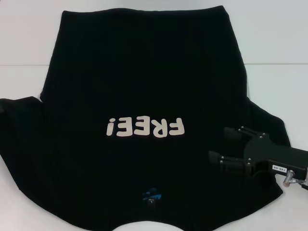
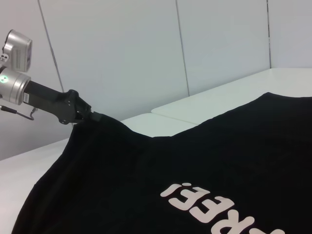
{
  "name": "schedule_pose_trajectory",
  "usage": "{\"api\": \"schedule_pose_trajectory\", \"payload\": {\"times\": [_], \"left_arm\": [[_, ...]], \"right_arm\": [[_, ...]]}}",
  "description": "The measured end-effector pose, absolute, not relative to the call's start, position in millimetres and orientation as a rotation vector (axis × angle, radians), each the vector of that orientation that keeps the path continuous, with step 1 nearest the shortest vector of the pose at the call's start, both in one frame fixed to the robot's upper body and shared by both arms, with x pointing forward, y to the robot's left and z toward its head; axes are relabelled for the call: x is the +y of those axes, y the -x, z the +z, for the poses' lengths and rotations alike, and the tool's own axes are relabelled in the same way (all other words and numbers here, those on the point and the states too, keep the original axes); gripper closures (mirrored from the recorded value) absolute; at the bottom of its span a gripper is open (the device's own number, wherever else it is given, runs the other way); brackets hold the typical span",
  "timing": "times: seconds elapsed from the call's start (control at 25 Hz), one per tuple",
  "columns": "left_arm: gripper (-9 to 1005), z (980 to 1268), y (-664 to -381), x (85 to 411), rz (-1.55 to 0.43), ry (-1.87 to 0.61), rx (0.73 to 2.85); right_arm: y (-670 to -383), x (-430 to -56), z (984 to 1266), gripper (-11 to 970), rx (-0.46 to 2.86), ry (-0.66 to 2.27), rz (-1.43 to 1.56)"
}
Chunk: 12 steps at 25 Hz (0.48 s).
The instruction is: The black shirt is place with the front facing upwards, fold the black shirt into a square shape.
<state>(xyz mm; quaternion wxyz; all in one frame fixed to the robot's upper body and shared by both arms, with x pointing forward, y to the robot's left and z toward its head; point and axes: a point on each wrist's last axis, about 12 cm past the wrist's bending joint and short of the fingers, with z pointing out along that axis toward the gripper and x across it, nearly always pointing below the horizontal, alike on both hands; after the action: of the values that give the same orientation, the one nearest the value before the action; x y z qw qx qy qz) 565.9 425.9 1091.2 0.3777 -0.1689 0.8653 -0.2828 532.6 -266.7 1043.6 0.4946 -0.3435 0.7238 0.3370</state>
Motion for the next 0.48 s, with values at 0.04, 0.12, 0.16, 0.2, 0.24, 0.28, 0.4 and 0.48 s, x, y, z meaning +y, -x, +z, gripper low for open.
{"api": "schedule_pose_trajectory", "payload": {"times": [0.04,0.12,0.16,0.2,0.24,0.28,0.4,0.48], "left_arm": [[992,1090.7,-565.2,426.1,-0.725,0.434,2.212],[992,1089.0,-562.9,426.6,-0.729,0.440,2.214],[992,1087.9,-561.6,426.4,-0.732,0.443,2.216],[992,1086.7,-560.4,426.1,-0.735,0.446,2.217],[992,1086.1,-559.4,425.5,-0.742,0.447,2.216],[992,1085.8,-558.6,424.4,-0.752,0.442,2.210],[992,1088.1,-557.7,420.2,-0.794,0.413,2.170],[992,1090.6,-557.3,418.1,-0.816,0.400,2.137]], "right_arm": [[-532.4,-266.5,1043.4,14,1.755,0.832,0.818],[-532.3,-266.4,1043.4,14,1.755,0.831,0.818],[-532.3,-266.4,1043.4,14,1.755,0.831,0.819],[-532.3,-266.4,1043.4,14,1.755,0.831,0.819],[-532.3,-266.4,1043.4,14,1.755,0.831,0.819],[-532.4,-266.4,1043.4,14,1.755,0.831,0.819],[-532.3,-266.2,1043.3,15,1.756,0.831,0.820],[-532.2,-266.2,1043.2,14,1.756,0.830,0.820]]}}
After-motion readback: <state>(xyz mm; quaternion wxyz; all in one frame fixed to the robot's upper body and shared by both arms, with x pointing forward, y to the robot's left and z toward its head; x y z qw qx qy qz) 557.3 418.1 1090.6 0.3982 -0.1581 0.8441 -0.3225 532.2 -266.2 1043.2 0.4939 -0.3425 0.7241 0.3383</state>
